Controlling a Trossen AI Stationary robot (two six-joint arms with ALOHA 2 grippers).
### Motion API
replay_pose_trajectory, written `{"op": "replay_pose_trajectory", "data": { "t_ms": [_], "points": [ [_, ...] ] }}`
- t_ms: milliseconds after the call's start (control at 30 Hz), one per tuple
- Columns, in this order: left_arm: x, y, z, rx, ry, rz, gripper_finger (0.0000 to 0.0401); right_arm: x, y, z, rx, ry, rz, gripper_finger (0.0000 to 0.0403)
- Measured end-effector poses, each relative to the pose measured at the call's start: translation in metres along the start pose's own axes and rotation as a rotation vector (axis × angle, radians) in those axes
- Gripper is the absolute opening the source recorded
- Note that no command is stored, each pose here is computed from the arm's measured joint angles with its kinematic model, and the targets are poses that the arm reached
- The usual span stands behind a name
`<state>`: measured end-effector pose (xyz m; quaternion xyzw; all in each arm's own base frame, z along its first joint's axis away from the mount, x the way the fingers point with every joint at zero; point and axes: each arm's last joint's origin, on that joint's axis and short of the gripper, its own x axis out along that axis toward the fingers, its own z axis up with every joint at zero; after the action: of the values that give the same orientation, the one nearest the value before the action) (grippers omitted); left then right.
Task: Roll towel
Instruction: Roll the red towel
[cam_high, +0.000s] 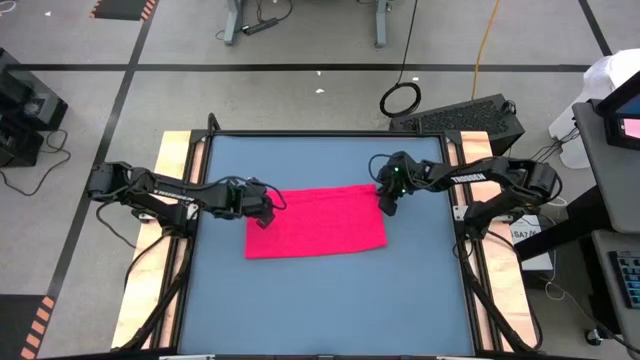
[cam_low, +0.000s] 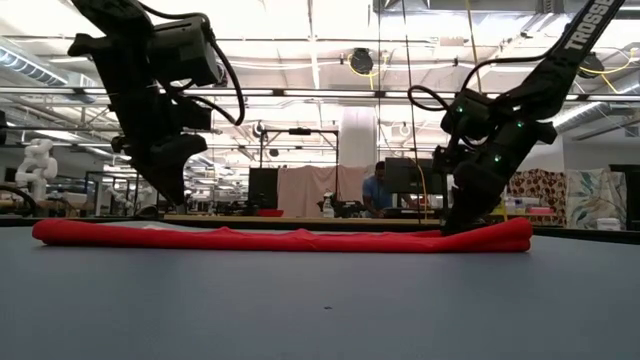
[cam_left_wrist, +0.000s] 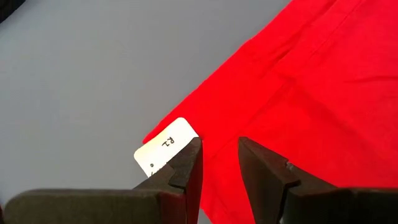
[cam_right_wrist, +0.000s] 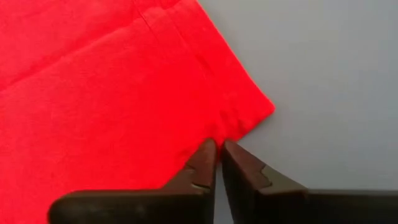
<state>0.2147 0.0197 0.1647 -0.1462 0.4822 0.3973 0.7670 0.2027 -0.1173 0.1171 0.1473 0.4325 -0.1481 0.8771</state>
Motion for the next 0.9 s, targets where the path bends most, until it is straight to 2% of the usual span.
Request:
{"op": "replay_pose_trajectory", "data": {
  "t_ms": [100,367,700,800,900],
  "points": [
    [0.006,0.003,-0.008,0.010,0.016,0.019,0.0109,0.000,0.000,0.000,-0.002,0.001,0.000,0.0004],
    [0.015,0.009,-0.023,-0.030,0.077,0.017,0.0109,-0.004,0.000,0.001,-0.023,-0.008,-0.017,0.0002],
    [0.012,0.026,-0.010,-0.029,0.074,-0.024,0.0109,-0.018,0.005,0.008,-0.075,-0.072,-0.014,0.0001],
    [0.009,0.035,-0.003,-0.012,0.072,-0.070,0.0109,-0.018,0.009,0.009,-0.107,-0.087,-0.002,0.0000],
    [0.008,0.043,0.004,0.029,0.091,-0.212,0.0109,-0.017,0.013,0.009,-0.132,-0.085,0.009,0.0000]
  ]
}}
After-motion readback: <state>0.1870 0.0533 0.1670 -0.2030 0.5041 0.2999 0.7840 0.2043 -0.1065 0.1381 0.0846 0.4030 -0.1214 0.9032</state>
